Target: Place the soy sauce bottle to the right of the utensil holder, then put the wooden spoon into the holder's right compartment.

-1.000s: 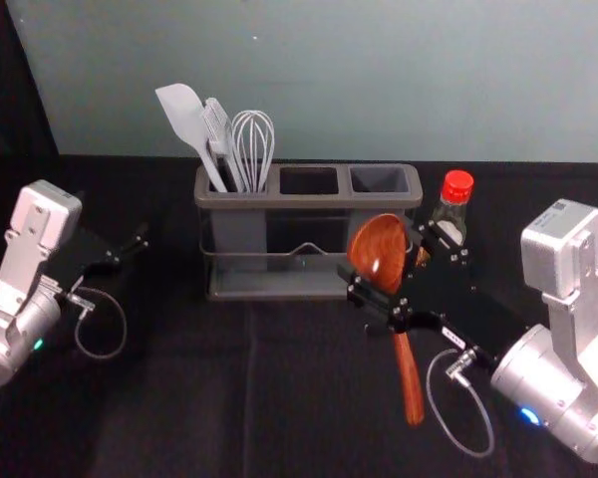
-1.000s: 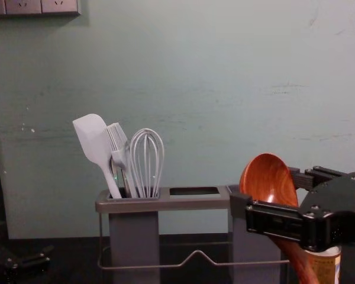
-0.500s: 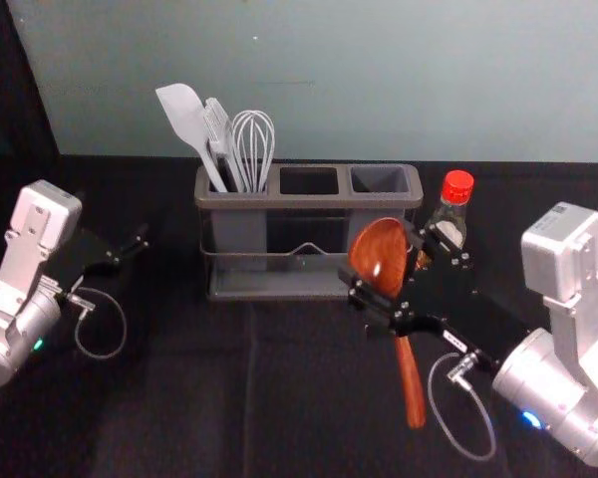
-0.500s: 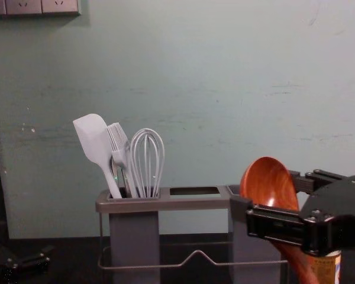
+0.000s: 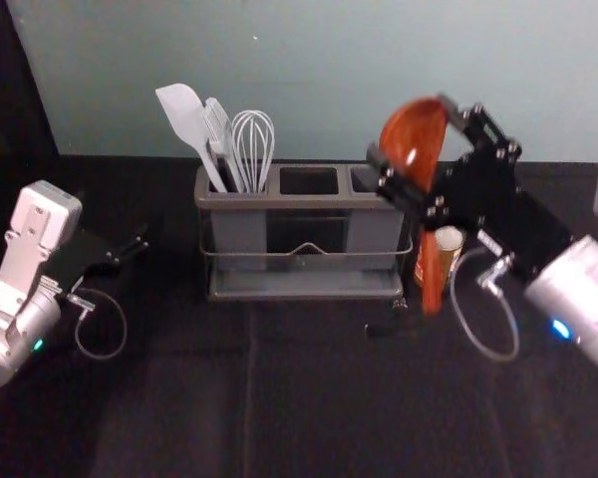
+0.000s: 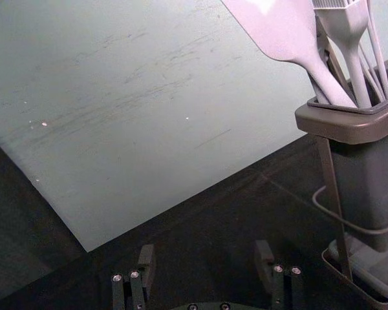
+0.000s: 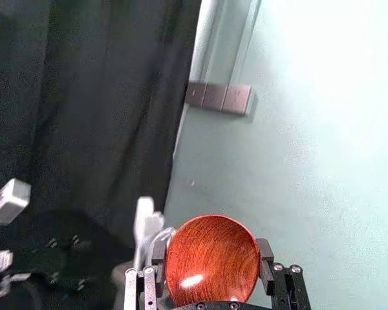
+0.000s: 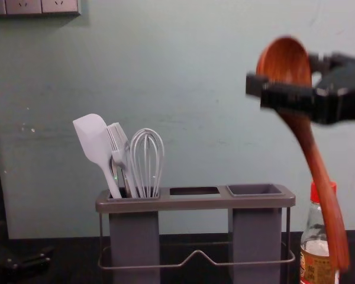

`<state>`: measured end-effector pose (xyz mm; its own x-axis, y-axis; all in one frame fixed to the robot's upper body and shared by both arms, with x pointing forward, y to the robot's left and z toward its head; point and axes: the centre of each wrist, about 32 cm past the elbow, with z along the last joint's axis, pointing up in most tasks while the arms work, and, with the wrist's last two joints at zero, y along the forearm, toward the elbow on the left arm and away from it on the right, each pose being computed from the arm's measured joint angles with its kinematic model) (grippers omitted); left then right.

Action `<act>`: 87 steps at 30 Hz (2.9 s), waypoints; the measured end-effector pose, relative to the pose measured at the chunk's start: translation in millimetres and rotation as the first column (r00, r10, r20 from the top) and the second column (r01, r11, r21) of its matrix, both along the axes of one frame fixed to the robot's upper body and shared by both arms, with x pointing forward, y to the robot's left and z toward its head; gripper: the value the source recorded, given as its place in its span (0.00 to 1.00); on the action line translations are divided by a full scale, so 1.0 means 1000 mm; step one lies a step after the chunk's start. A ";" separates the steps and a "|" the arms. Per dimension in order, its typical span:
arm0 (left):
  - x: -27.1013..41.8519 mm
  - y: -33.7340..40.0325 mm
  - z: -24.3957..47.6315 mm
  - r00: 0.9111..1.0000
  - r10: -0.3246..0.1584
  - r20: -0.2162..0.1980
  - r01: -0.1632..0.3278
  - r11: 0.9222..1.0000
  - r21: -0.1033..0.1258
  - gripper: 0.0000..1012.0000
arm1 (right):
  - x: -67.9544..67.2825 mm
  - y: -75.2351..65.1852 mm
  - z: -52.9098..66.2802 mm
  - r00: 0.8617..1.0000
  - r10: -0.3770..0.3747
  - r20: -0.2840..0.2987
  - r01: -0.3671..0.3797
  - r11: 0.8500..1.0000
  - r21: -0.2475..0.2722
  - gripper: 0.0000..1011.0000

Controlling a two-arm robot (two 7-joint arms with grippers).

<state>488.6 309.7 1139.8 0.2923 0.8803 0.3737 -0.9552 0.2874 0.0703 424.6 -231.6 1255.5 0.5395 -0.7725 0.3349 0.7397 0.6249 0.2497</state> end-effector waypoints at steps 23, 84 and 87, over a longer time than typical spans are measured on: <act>0.0000 0.0000 0.0000 1.000 0.000 0.000 0.000 1.000 0.000 0.99 | 0.092 -0.001 0.011 0.979 0.046 0.197 -0.054 0.998 0.037 0.83; 0.0000 0.0000 0.0000 1.000 0.000 0.000 0.000 1.000 0.000 0.99 | 0.119 0.021 -0.081 0.988 -0.022 0.156 0.024 1.000 -0.011 0.88; 0.0000 0.0000 0.0000 1.000 0.000 0.000 0.000 1.000 0.000 0.99 | 0.118 0.020 -0.081 0.987 -0.031 0.157 0.032 0.999 -0.001 0.95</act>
